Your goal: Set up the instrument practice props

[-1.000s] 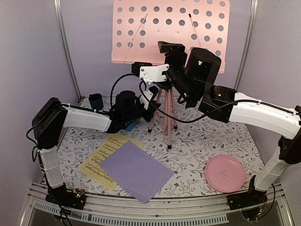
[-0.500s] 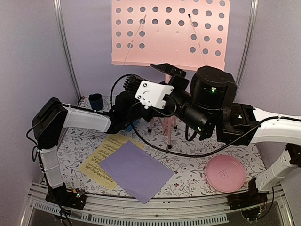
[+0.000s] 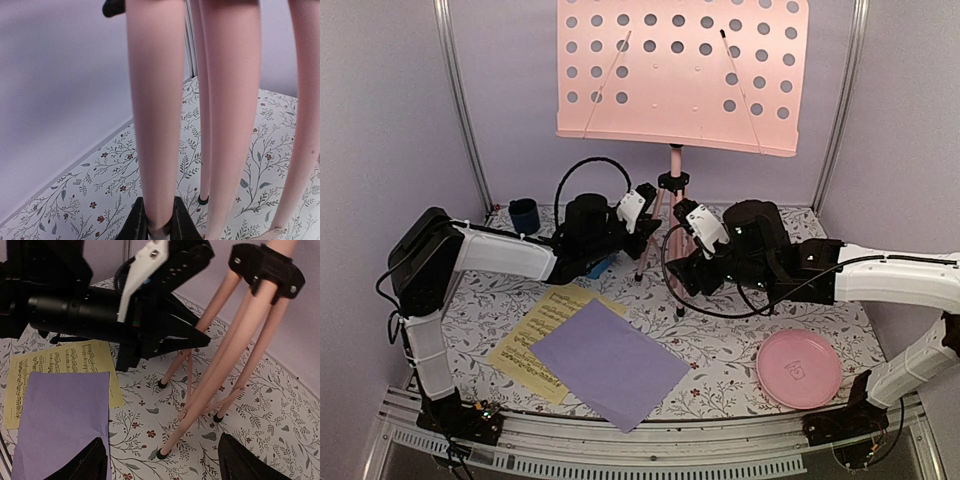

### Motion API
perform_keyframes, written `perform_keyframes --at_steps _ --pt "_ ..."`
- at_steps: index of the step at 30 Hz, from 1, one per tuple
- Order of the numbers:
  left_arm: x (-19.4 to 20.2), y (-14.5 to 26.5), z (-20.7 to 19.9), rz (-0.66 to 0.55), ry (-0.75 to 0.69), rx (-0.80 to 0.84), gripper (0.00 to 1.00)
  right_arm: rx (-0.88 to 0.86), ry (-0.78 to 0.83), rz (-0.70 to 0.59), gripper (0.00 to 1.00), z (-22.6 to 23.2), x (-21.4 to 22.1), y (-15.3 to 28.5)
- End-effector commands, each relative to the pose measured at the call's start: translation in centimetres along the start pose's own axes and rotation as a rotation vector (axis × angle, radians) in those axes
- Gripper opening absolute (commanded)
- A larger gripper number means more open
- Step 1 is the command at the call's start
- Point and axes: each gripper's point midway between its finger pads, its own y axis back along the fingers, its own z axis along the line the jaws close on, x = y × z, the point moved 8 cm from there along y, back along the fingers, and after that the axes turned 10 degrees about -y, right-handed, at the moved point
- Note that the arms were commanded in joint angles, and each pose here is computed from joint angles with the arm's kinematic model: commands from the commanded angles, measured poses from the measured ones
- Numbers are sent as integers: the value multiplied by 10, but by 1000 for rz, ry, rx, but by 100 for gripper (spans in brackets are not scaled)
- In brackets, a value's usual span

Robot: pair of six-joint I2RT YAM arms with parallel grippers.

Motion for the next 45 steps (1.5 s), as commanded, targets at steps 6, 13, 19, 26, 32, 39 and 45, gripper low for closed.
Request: perform_keyframes --at_steps 6,13,19,26,32,39,45 --pt "2 5 2 21 -21 -21 0 -85 -318 -83 73 -45 -19 -2" --pt "1 4 3 16 -14 -25 0 -93 -354 -74 67 -62 -23 -26" --pt "0 4 3 10 -14 -25 0 -101 -360 -66 65 -71 -24 -42" --pt "0 2 3 8 -14 -25 0 -123 -385 -53 62 -82 -16 -60" --pt "-3 -1 3 2 -12 -28 0 -169 -389 -31 53 -79 -13 -75" --pt "-5 -4 1 2 -19 -30 0 -180 -393 -21 38 -79 -12 -88" --pt "-4 -5 3 4 -28 -50 0 -194 -406 -12 14 -77 -12 -84"
